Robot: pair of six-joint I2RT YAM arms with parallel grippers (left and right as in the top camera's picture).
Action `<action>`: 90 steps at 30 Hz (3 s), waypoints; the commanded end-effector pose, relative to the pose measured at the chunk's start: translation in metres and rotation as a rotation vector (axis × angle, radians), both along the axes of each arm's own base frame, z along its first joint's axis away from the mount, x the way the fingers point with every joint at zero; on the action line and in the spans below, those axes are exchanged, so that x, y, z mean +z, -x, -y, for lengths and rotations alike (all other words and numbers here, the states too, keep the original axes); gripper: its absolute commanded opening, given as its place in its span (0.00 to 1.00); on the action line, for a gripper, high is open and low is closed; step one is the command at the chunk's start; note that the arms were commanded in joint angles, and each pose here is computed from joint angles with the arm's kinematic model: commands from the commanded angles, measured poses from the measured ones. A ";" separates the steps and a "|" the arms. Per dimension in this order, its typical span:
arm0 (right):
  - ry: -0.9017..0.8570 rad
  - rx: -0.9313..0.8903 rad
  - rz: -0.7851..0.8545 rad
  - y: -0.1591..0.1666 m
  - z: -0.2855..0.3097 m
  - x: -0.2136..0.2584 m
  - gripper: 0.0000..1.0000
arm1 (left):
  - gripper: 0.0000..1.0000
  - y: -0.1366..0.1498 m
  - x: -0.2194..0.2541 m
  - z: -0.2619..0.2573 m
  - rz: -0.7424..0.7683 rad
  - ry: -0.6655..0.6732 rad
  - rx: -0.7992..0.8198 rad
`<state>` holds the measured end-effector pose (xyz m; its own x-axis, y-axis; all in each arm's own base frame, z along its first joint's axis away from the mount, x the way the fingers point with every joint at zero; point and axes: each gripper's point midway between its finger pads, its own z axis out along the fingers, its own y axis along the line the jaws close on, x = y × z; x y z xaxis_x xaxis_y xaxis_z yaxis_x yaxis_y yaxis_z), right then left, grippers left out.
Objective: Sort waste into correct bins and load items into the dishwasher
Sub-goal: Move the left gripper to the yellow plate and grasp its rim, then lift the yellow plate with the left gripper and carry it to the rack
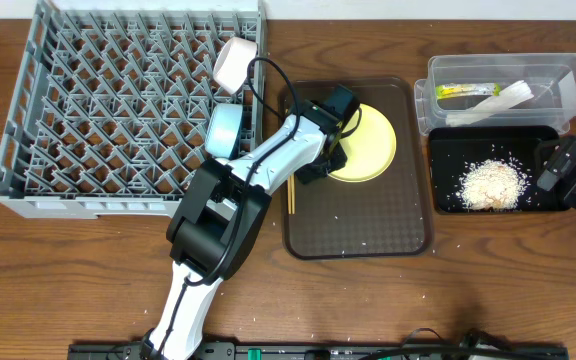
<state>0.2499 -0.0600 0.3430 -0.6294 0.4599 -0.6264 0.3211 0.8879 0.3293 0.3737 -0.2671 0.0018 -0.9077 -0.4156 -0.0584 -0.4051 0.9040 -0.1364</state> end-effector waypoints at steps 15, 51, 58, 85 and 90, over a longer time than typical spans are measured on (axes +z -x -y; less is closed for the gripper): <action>-0.008 -0.010 0.006 0.000 0.000 0.003 0.99 | 0.60 -0.001 -0.069 0.002 0.030 0.061 0.011; -0.008 -0.010 0.006 0.000 0.000 0.003 0.99 | 0.07 -0.018 -0.066 -0.019 0.067 0.253 0.059; -0.008 -0.009 0.005 0.000 0.000 0.003 0.99 | 0.08 -0.031 -0.027 -0.018 0.097 0.382 0.008; -0.008 -0.010 0.006 0.000 0.000 0.003 0.99 | 0.07 -0.074 0.211 -0.103 0.697 0.325 -0.065; -0.008 -0.010 0.005 0.000 0.000 0.003 0.99 | 0.07 -0.087 0.248 -0.179 0.863 0.060 -0.021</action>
